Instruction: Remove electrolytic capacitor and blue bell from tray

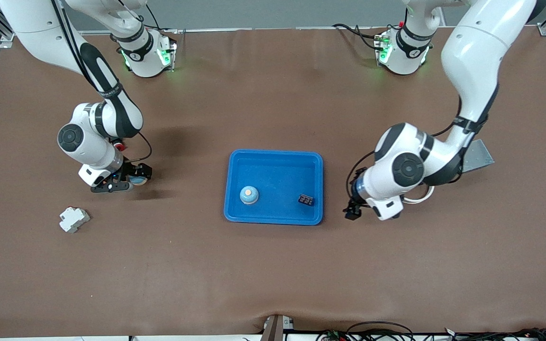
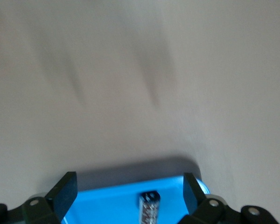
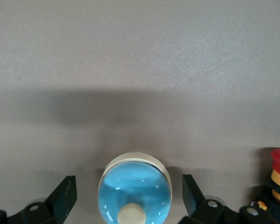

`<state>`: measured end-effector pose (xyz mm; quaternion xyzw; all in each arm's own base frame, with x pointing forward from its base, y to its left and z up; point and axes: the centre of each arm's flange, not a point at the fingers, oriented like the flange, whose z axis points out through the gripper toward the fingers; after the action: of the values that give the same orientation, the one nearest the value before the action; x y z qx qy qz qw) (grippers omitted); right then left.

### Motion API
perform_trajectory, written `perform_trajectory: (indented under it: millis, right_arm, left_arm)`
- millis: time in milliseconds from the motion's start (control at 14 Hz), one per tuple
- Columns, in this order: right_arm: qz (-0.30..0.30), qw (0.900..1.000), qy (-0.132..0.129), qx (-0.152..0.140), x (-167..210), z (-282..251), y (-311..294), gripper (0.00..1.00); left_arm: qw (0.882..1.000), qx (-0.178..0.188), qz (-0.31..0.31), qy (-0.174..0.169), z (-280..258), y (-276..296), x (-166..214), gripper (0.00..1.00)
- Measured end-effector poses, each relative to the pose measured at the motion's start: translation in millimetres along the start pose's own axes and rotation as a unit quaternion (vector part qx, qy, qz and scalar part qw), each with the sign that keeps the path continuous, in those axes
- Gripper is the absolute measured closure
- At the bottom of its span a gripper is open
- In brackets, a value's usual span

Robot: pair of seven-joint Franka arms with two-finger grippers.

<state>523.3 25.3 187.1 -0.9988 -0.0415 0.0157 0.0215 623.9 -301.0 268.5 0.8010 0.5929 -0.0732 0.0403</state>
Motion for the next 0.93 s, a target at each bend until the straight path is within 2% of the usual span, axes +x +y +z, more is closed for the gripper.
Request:
perform_trajectory:
  millis: [357,429,571,929]
  right_arm:
    - [0.039,0.999,0.0,0.011,33.1,-44.4,-31.6,0.0]
    - [0.054,0.998,0.001,0.013,39.8,-52.6,-50.8,0.0]
    - [0.09,0.996,0.006,0.016,49.2,-68.7,-105.9,0.0]
    - [0.17,0.985,0.011,0.026,47.5,-109.6,-246.9,0.0]
  left_arm:
    - [0.999,-0.034,0.027,-0.009,20.5,4.1,-49.2,0.07]
    - [0.999,-0.036,0.029,-0.01,24.9,3.1,-57.3,0.07]
    - [0.999,-0.035,0.03,0.002,40.0,-0.8,-73.6,0.22]
    - [0.999,-0.034,0.012,0.037,78.9,-6.1,-113.8,0.31]
